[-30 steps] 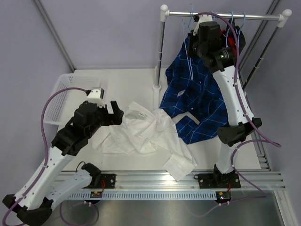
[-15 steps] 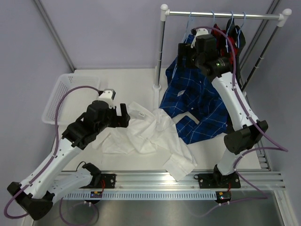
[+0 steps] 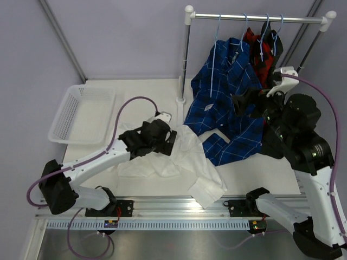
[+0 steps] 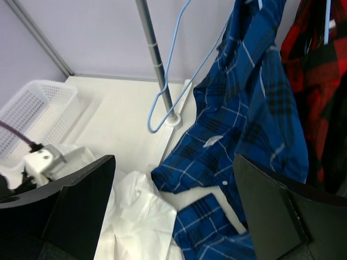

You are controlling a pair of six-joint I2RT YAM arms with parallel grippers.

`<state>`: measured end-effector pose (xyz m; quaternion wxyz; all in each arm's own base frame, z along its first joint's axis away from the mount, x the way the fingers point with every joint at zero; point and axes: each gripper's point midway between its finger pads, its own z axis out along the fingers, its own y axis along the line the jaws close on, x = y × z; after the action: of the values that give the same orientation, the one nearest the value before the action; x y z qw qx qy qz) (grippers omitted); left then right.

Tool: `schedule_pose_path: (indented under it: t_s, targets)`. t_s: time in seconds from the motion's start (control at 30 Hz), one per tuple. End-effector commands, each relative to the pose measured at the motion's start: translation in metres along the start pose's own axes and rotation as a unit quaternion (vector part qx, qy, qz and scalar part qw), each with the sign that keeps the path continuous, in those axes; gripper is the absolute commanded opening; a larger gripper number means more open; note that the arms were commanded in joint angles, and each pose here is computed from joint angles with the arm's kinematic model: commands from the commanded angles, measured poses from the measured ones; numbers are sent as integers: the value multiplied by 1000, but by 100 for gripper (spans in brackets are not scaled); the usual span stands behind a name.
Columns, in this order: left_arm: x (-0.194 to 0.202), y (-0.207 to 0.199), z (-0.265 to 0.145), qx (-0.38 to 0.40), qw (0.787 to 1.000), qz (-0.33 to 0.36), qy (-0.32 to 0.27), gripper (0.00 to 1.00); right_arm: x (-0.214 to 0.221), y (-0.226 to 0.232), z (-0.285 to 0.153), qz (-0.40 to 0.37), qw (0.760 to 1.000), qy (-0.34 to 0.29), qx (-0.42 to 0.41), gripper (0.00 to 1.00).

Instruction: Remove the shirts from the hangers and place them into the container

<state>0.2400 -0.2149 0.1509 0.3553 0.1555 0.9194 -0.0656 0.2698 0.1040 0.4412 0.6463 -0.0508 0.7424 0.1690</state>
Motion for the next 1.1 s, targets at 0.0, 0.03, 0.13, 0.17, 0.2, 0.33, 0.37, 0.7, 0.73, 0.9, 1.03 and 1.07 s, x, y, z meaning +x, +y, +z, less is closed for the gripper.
schedule_pose_path:
  t_s: [0.0,0.03,0.13,0.17,0.2,0.33,0.37,0.7,0.73,0.9,1.03,1.07]
  targets:
    - [-35,-32,-11,-9,997,8,-76,99,44,-10,5,-7,998,54,11,99]
    - [-37,-40,-14,-9,996,15,-87,99,50,-11,3,-10,998,63,13,99]
    - [-34,-54,-12,-30,994,41,-100,99,70,-17,-2,-16,996,85,21,99]
    - [-32,-54,-9,-45,993,45,-101,99,77,-18,-4,-15,996,90,20,99]
    - [-27,-54,-2,-53,993,47,-94,99,80,-18,-5,-14,995,92,19,99]
    - [-12,-26,12,-130,986,48,-97,99,88,-13,-5,-7,995,97,5,99]
    - [-10,-16,17,-150,983,50,-96,99,91,-13,-4,-7,995,101,3,100]
    - [29,26,77,-157,987,-18,7,99,101,-5,7,-12,993,112,-26,100]
    - [31,25,84,-150,988,-19,15,99,103,-3,9,-11,993,113,-30,99]
    - [52,19,123,-101,991,-32,80,99,108,1,13,-7,991,123,-43,99]
    - [57,21,130,-93,990,-38,97,99,109,2,11,-12,991,123,-47,99]
    - [57,21,131,-88,990,-41,99,97,109,1,10,-14,991,123,-45,100]
